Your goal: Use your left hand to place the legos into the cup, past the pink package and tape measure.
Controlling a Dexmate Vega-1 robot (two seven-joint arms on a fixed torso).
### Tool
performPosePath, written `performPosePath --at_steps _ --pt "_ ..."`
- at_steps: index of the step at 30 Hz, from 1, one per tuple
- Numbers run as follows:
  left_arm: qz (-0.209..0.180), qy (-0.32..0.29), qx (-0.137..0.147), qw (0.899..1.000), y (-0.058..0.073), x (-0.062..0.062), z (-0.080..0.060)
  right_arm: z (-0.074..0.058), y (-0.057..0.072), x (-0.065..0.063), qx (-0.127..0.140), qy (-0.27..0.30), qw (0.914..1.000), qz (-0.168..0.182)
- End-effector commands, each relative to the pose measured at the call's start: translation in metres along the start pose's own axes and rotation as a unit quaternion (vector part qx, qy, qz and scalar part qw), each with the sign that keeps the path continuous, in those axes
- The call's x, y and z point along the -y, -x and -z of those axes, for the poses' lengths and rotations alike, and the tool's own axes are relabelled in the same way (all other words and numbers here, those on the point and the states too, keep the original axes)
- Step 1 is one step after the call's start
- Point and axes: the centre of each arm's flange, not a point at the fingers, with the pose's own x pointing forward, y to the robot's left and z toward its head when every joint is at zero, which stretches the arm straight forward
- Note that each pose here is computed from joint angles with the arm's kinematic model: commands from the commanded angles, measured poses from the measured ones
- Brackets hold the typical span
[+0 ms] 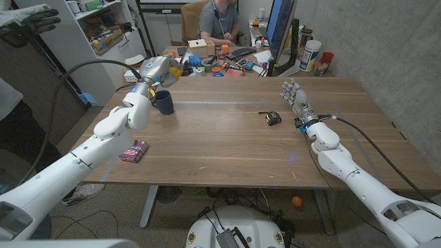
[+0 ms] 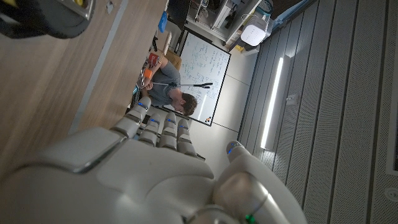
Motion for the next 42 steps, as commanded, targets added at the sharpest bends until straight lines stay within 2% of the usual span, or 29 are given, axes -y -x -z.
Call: performPosePath --at_steps 1,9,13,25,34,42 --pt "-0.055 0.034 -0.062 0.996 0.015 0.005 0.034 0.002 -0.001 -0.003 -0.005 0.006 1.0000 -0.002" --pt "-0.071 0.086 -0.092 0.989 0.014 0.015 0.057 0.002 -0.002 -0.005 -0.004 0.008 0.9999 -0.004" --pt "-0.083 0.117 -0.096 0.985 0.011 0.022 0.069 0.002 -0.003 -0.006 -0.005 0.010 0.9999 -0.005" --pt "-0.096 0.223 -0.116 0.963 0.000 0.043 0.083 0.003 -0.002 -0.004 -0.005 0.015 0.9999 0.001" --pt "-0.083 0.249 -0.136 0.955 0.000 0.051 0.089 0.005 -0.004 -0.005 -0.005 0.015 0.9999 0.000" --pt "-0.057 0.228 -0.165 0.958 0.007 0.053 0.095 0.006 -0.009 -0.006 -0.006 0.016 0.9998 -0.004"
